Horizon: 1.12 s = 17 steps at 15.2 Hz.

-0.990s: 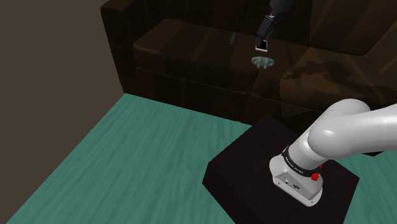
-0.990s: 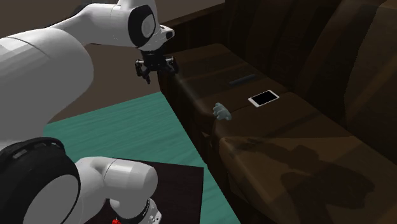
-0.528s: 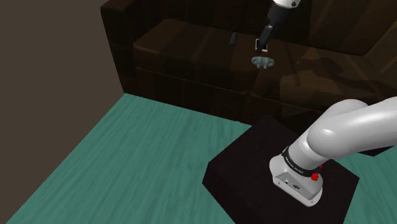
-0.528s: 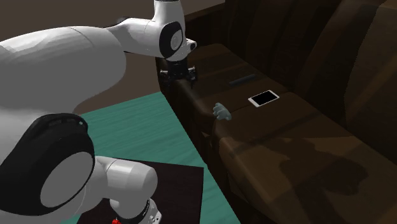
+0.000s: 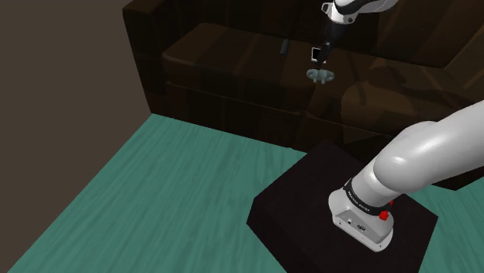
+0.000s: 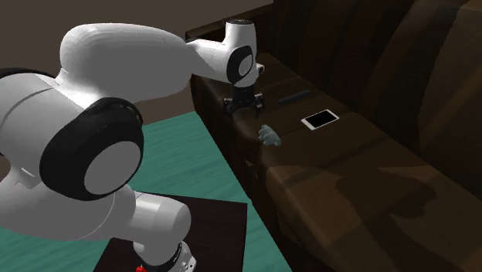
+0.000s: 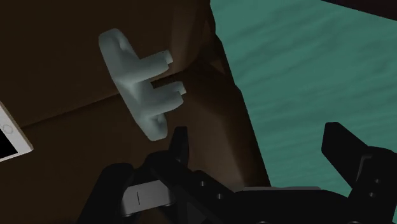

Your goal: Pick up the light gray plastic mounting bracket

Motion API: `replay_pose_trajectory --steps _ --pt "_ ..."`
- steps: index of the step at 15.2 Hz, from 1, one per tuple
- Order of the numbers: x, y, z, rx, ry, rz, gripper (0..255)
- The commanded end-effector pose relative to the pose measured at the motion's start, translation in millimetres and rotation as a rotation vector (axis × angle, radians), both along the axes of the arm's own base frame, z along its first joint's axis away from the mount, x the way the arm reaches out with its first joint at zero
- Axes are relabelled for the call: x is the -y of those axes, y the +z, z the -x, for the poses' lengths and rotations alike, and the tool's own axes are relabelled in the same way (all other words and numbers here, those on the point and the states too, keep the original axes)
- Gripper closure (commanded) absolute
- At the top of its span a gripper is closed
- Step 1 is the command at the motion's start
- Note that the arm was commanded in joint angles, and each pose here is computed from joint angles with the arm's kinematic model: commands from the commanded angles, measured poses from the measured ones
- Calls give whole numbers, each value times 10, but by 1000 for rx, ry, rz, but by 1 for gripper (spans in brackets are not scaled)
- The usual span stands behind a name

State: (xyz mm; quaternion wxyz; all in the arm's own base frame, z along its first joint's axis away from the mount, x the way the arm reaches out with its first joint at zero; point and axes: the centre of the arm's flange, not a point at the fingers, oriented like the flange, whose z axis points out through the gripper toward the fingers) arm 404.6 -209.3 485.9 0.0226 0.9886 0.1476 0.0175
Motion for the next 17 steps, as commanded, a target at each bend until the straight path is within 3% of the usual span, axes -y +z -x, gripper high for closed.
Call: replay_pose_trajectory --steps 1,7,17 --pt "221 -137 -82 -16 16 5 0" --pt "839 -564 -353 -62 58 17 0" --pt "839 -964 -353 -62 58 17 0"
